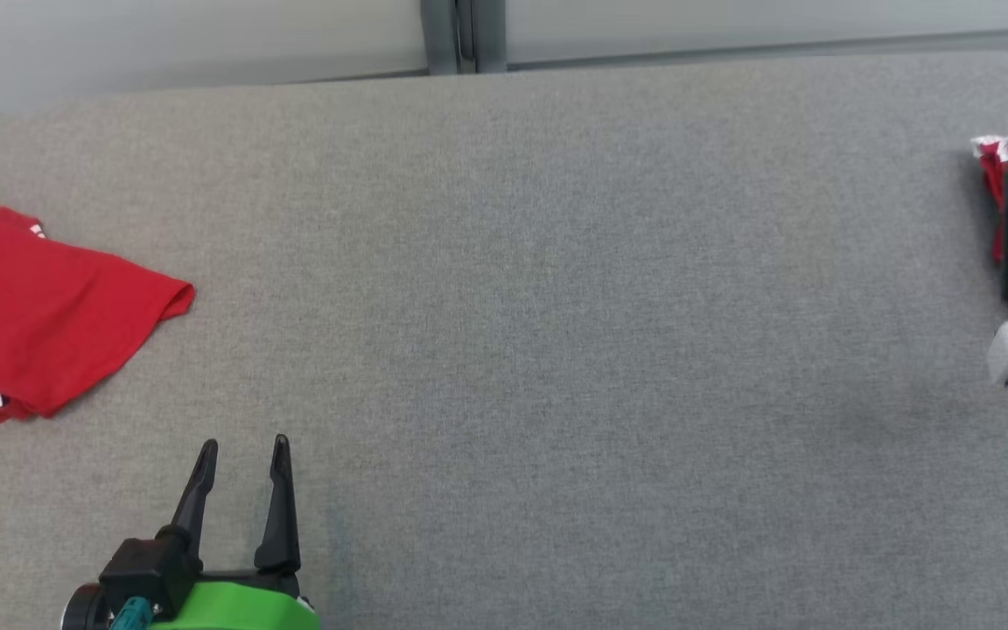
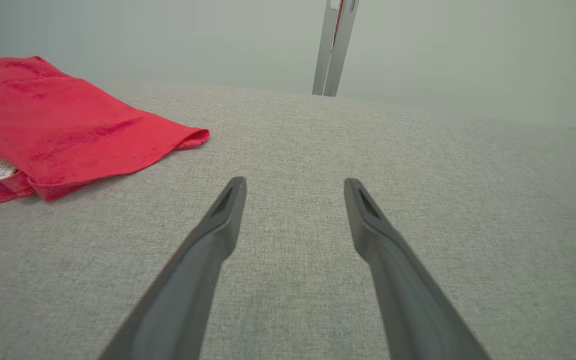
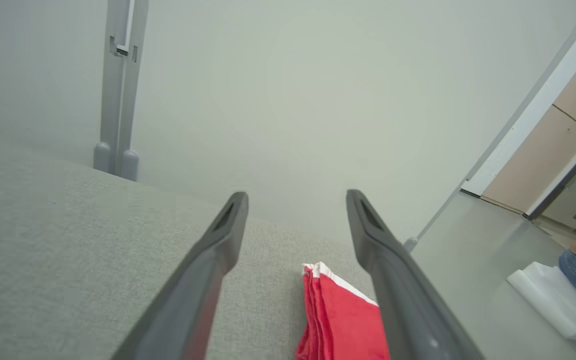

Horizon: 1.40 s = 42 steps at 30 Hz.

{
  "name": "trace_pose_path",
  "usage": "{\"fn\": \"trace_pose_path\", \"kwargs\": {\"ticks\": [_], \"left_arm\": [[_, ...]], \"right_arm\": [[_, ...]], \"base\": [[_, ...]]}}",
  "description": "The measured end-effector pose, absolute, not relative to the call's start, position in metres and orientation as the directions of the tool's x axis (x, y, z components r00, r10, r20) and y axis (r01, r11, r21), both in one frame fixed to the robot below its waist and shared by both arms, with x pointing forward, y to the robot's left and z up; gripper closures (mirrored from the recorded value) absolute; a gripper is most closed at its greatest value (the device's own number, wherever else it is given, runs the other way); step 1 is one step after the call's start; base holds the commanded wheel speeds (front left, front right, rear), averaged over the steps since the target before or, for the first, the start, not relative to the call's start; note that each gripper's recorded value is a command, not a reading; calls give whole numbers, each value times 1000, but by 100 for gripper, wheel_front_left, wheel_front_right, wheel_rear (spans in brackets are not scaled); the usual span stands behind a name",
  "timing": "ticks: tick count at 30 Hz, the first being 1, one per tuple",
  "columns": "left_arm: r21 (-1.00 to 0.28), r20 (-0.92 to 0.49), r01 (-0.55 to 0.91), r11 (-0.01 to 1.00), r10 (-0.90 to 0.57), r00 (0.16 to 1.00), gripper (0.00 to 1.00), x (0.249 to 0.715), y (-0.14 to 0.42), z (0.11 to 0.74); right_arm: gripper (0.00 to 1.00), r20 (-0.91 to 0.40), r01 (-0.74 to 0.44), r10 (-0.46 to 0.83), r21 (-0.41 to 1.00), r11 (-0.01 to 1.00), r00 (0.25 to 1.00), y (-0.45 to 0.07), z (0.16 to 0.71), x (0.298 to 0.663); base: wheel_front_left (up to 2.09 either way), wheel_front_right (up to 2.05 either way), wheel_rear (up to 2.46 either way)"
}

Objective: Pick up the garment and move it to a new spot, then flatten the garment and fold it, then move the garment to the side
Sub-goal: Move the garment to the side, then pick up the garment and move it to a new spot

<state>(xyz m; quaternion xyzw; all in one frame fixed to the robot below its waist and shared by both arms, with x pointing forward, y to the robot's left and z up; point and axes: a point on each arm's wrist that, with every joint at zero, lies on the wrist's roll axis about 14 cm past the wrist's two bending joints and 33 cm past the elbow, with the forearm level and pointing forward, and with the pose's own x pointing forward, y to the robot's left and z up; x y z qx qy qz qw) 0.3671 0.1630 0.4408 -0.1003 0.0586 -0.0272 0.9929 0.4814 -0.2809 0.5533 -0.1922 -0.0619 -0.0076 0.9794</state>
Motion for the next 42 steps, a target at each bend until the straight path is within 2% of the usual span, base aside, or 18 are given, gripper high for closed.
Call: {"fn": "trace_pose_path", "kwargs": {"ticks": [9,19,26,31,38,42], "left_arm": [[-196,-13,32,980,-36,999,0,346,173,474],[-193,27,8,981,-3,1000,0,328,185,485],[-194,20,26,981,-23,1000,0,328,179,482],[-195,18,18,981,-14,1000,0,326,181,482],[-200,13,-73,977,77,997,0,309,207,480],[-205,11,-154,967,159,987,0,292,229,479]], "right_arm": [[0,92,-57,80,-232,971,992,-224,522,390],[0,31,-60,64,-112,992,997,-199,494,344],[0,16,-47,49,-96,994,999,-198,488,336],[0,17,-78,80,-96,992,997,-186,488,340],[0,14,-171,172,-69,983,985,-154,487,353],[0,18,-261,263,-58,964,965,-122,488,362]], "base": [[0,0,0],[0,0,0],[0,0,0],[0,0,0],[0,0,0],[0,0,0]]}}
